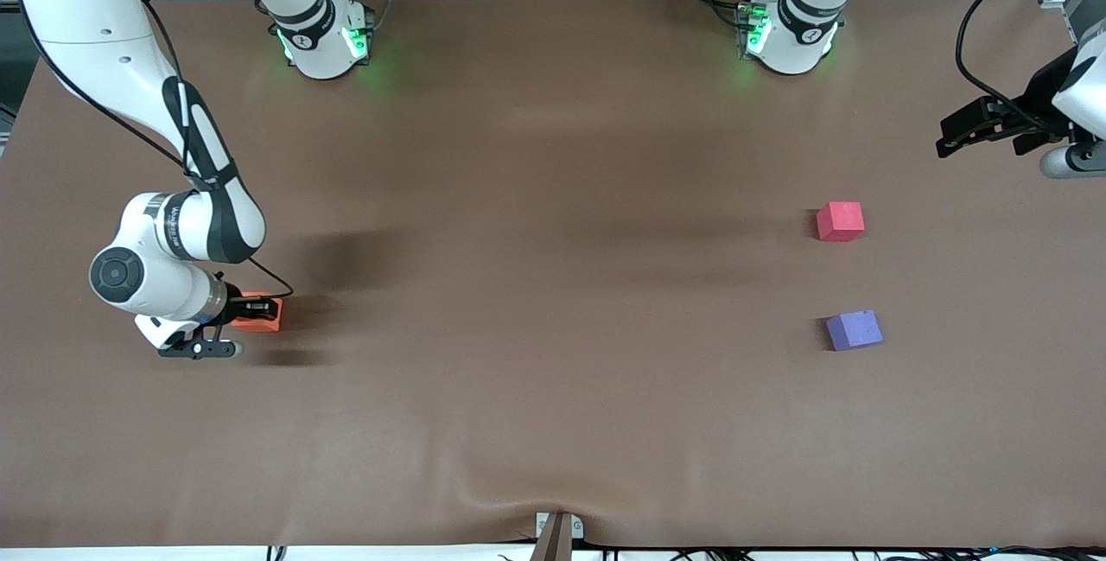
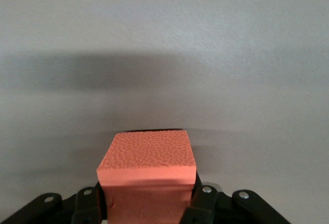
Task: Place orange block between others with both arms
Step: 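Carry the orange cube with the right gripper toward the table middle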
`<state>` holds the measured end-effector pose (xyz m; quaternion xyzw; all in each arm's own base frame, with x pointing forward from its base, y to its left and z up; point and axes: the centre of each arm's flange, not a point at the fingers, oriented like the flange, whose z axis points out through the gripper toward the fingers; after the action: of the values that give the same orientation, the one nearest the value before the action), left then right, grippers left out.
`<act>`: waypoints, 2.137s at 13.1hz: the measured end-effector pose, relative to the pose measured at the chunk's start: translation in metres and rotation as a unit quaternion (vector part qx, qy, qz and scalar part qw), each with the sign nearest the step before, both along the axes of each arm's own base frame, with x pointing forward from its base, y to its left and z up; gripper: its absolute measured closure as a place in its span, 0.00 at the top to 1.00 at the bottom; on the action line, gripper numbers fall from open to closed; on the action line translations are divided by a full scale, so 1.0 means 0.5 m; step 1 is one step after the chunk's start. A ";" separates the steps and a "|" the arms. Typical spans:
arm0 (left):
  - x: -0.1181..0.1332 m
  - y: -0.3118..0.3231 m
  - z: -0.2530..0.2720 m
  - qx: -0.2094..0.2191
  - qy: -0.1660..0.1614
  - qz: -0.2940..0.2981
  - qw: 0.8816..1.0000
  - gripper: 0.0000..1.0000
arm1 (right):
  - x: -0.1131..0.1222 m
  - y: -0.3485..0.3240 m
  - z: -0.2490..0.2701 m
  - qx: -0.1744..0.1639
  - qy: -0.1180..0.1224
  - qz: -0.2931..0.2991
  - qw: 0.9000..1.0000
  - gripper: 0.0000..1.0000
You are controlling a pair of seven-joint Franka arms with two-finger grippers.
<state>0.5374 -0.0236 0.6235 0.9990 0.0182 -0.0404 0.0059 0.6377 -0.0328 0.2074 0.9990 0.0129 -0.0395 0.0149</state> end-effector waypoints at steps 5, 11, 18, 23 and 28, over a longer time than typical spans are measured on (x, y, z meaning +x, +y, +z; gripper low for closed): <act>0.000 0.007 -0.003 0.000 0.001 -0.001 1.000 1.00 | 0.025 0.120 0.126 0.023 0.028 0.049 0.998 0.53; -0.001 0.008 -0.015 0.000 0.008 -0.001 1.000 1.00 | 0.008 0.344 0.161 0.060 0.026 0.137 0.988 0.53; 0.000 0.031 -0.027 -0.001 0.015 0.000 1.000 1.00 | -0.043 0.629 0.168 0.057 0.017 0.112 0.992 0.53; -0.001 0.048 -0.038 -0.002 0.020 0.002 1.000 1.00 | -0.128 0.853 0.158 0.082 0.023 0.015 0.996 0.53; -0.001 0.056 -0.044 -0.002 0.024 0.004 1.000 1.00 | -0.192 1.027 0.102 0.115 0.007 -0.047 0.992 0.53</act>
<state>0.5367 0.0045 0.6013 0.9977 0.0224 -0.0640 0.0078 0.5414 0.4809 0.2584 0.9933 -0.0299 -0.0451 -0.1021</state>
